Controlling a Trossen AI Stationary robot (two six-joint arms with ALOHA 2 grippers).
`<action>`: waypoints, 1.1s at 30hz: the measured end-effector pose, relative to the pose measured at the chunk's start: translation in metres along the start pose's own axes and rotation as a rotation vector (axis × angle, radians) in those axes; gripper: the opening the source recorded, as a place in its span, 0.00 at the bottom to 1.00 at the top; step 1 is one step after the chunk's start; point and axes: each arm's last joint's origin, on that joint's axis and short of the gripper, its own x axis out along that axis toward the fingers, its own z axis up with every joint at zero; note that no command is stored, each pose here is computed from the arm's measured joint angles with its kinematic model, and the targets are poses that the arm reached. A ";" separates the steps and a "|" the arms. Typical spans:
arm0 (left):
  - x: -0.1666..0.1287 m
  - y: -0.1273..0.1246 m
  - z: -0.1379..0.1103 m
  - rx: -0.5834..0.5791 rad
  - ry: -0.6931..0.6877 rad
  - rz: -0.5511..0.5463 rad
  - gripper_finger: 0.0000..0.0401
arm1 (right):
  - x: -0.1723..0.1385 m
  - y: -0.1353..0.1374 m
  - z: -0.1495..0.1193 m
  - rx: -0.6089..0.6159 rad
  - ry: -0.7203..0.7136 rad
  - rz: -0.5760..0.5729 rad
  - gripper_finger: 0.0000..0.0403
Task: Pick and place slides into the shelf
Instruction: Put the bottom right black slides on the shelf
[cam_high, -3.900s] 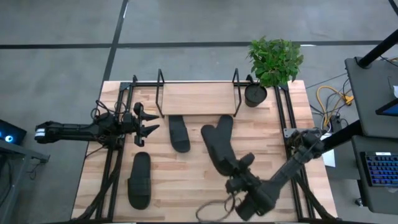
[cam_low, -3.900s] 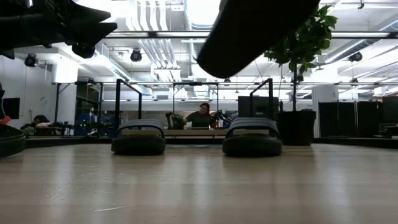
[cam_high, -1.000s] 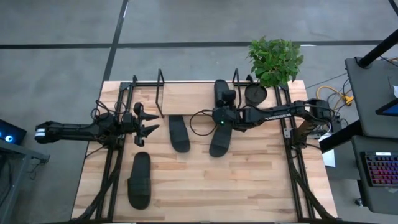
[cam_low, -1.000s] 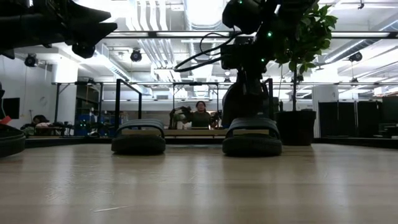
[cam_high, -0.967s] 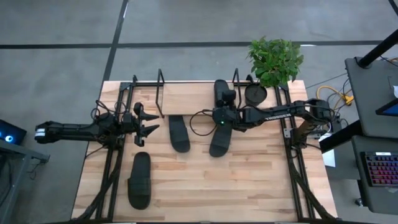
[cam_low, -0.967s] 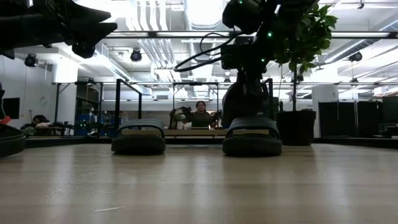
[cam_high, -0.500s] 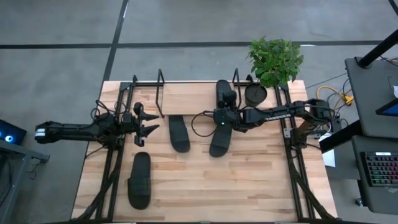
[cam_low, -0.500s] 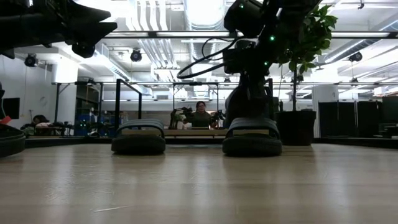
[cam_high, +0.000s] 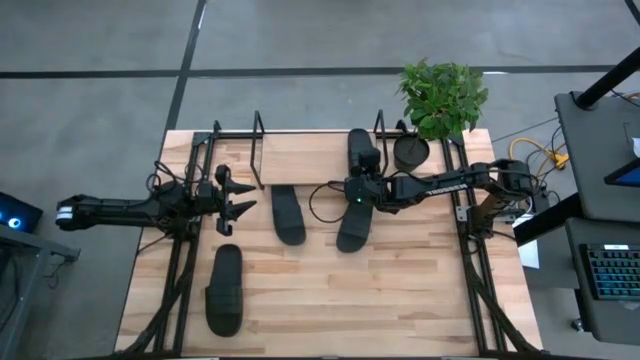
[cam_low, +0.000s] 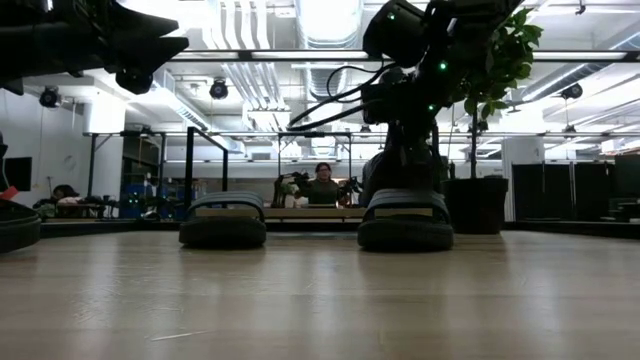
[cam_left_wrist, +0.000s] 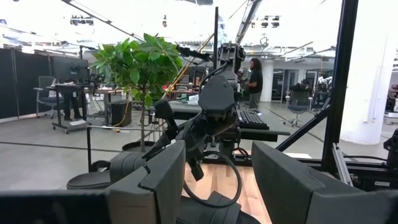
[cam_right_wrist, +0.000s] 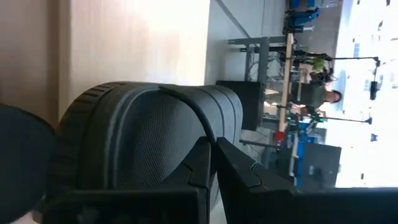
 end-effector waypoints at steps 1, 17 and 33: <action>0.000 0.000 0.000 0.000 0.000 0.000 0.43 | 0.000 0.000 0.000 0.010 -0.002 0.003 0.02; 0.000 0.000 -0.001 -0.001 0.009 0.000 0.43 | 0.000 0.004 -0.002 0.056 -0.009 0.068 0.21; 0.000 0.000 -0.001 -0.001 0.007 0.000 0.43 | -0.015 -0.007 -0.010 0.219 -0.036 0.144 0.42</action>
